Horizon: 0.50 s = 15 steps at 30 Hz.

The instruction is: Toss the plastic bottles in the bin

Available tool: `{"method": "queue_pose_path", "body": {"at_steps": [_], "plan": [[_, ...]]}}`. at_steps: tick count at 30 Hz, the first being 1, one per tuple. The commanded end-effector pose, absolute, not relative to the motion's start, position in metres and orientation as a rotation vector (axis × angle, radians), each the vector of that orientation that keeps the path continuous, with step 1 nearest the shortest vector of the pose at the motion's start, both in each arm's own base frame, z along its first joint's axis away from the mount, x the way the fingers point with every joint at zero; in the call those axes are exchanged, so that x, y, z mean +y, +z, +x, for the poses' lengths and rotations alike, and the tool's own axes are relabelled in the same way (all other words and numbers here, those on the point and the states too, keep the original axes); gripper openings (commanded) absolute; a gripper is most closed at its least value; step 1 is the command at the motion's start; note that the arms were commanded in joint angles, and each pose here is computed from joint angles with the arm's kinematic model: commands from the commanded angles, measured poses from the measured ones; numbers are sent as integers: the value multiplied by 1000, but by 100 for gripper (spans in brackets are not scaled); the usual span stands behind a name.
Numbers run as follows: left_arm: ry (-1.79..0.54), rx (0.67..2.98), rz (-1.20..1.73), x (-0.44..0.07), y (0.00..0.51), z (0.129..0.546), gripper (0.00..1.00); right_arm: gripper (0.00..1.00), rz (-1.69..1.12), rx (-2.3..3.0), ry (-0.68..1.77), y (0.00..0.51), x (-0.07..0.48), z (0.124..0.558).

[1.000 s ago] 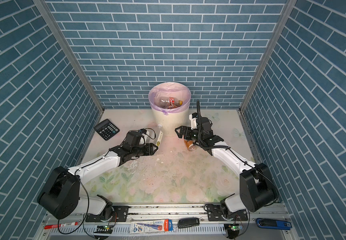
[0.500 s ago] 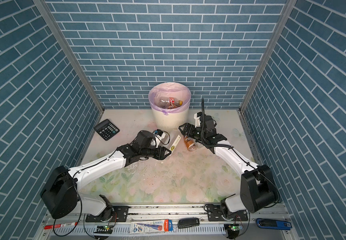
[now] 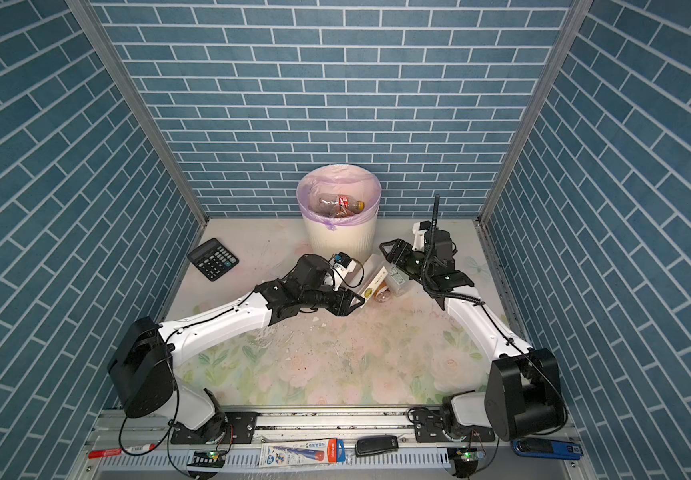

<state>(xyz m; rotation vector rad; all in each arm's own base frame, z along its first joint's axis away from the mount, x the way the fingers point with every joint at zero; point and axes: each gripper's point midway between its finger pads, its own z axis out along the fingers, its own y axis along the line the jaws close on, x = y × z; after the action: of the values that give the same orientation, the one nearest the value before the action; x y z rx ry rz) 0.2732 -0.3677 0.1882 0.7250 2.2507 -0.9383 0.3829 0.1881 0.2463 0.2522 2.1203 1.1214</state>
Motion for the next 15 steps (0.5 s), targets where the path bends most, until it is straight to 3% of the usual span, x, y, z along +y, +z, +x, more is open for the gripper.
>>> {"method": "queue_pose_path", "body": {"at_steps": [1,4,15], "plan": [[-934,2192,742,-376,202,278,53,57,268,2091,1181,250,190,383],[-930,2184,737,-377,204,280,53,50,272,2083,1212,251,193,386],[-900,2169,716,-378,207,288,53,42,292,2098,1254,241,199,390]]}}
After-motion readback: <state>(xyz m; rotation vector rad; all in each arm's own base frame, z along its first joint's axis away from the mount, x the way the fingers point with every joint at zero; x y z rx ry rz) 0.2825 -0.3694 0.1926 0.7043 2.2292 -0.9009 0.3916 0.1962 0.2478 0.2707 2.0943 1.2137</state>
